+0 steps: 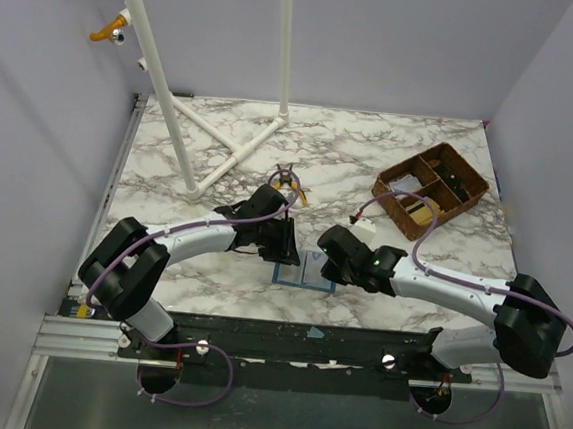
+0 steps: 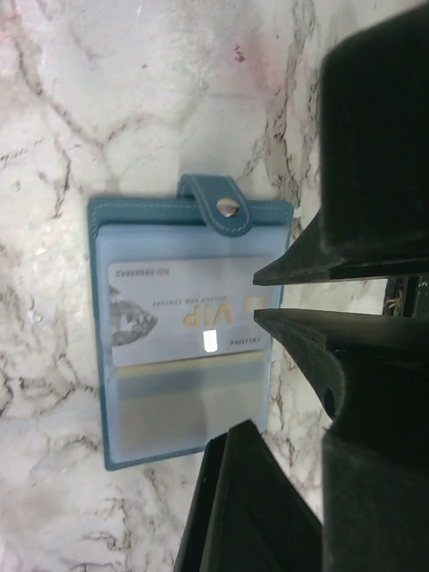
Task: Take the credit cards out of the card holder
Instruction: Remove the credit card from the card holder.
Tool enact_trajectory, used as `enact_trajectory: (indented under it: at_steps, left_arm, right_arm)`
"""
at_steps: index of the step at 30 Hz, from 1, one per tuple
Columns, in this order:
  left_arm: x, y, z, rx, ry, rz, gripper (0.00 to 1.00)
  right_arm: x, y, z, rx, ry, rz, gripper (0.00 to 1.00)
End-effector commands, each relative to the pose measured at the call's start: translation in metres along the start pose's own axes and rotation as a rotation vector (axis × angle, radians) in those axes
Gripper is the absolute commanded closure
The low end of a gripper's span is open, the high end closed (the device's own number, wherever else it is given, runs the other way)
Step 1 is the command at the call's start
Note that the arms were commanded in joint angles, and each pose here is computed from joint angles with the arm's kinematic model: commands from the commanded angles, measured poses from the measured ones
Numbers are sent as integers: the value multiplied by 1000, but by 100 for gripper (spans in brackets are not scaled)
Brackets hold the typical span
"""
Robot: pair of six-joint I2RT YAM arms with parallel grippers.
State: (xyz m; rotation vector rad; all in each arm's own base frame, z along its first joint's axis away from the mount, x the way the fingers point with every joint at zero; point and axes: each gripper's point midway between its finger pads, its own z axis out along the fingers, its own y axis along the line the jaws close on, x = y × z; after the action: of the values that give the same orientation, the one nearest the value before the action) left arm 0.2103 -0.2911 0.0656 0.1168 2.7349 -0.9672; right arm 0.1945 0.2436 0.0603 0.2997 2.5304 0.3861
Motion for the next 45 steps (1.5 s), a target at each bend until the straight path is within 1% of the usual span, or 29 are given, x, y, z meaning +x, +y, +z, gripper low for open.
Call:
enact_trajectory:
  at_steps: [1,6,16,28,40,45]
  left_arm:
    - [-10,-13,3,36,-12,15,67]
    - [-9,-12,5,34,-5,21,66]
    - [-4,-9,14,47,19,16,66]
    - [0,-11,28,90,51,14,62]
    - [3,-11,39,112,80,3,64]
    - [6,-11,42,123,88,-10,69]
  right_arm:
    - [-15,-2,7,69,-54,-38,78]
    - [-14,-13,23,105,-35,-39,79]
    - [6,-32,41,155,24,-50,91]
    - [23,-48,47,192,73,-59,99]
    - [29,-49,49,181,91,-48,99]
    - [30,-49,49,176,94,-47,99]
